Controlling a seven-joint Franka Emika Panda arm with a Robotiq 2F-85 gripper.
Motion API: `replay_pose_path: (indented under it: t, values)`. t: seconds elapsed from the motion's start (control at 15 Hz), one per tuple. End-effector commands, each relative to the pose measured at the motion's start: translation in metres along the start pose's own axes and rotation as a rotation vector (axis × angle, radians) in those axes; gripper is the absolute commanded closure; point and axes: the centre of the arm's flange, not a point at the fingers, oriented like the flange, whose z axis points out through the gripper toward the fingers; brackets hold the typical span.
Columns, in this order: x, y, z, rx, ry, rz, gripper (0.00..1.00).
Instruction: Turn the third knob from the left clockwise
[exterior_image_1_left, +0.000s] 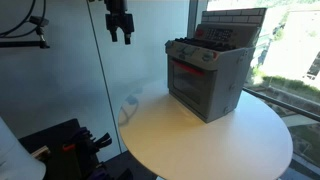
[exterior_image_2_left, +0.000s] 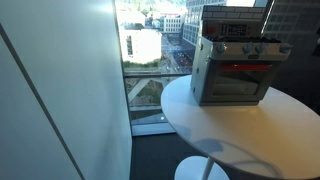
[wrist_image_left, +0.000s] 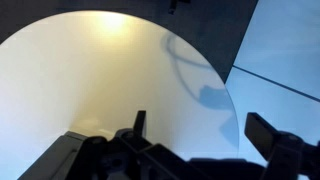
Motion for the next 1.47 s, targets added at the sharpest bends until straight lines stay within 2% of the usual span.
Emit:
replay_pose_path:
  t: [0.0, 0.47, 0.8, 1.4]
  values:
    - [0.000, 0.000, -0.001, 0.000, 0.002, 0.000, 0.00]
    - [0.000, 0.000, -0.001, 0.000, 0.003, 0.000, 0.00]
    - [0.013, 0.006, -0.008, -0.017, 0.035, 0.017, 0.00]
    - [0.046, 0.031, -0.041, -0.063, 0.225, 0.068, 0.00]
